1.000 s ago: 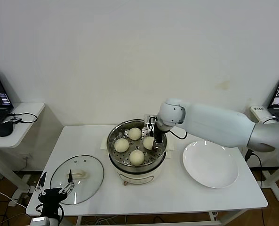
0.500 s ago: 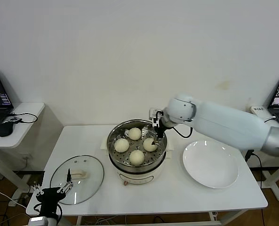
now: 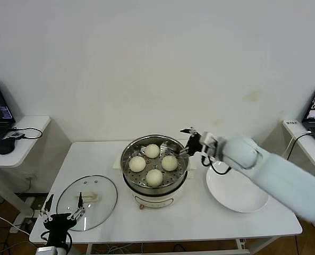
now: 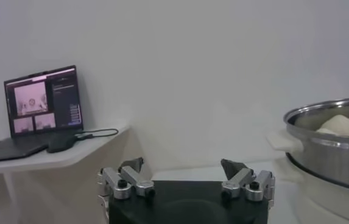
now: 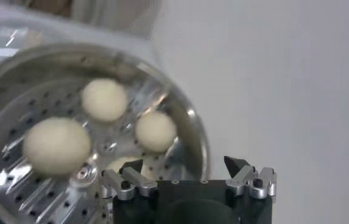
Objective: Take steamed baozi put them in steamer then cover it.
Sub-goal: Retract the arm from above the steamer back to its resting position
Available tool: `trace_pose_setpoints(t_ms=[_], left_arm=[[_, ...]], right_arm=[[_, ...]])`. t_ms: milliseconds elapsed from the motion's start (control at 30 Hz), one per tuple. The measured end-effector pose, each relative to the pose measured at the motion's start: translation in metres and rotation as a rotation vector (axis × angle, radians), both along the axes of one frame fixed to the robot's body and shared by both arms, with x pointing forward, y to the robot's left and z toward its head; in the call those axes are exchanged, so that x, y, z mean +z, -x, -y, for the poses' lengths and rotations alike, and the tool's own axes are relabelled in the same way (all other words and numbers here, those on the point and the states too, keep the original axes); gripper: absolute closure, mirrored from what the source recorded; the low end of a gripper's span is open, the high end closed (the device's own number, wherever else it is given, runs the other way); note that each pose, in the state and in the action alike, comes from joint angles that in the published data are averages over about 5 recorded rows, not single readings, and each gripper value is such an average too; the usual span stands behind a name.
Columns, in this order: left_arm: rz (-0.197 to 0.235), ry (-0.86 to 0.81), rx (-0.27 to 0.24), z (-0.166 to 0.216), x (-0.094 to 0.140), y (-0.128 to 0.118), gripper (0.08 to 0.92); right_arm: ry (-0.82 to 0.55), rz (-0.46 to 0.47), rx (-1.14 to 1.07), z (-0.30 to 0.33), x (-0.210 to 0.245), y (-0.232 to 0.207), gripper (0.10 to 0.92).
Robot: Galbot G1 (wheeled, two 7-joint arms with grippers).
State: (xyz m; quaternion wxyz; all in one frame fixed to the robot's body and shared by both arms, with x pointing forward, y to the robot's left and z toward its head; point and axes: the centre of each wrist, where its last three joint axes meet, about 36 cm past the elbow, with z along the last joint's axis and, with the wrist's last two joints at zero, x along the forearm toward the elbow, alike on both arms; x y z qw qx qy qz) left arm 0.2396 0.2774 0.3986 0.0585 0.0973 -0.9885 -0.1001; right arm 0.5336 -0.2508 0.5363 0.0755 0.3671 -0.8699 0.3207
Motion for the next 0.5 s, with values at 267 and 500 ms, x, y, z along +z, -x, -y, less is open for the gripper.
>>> trace_pose_setpoints(t_ms=[267, 500], left_arm=[[-0.028, -0.06, -0.008, 0.001, -0.013, 0.0, 0.177], [-0.054, -0.212, -0.032, -0.009, -0.031, 0.003, 0.177]], right_arm=[[-0.23, 0.153, -0.138, 0.042, -0.055, 0.043, 0.2], [-0.373, 0.252, -0.32, 0.075, -0.109, 0.1, 0.2]])
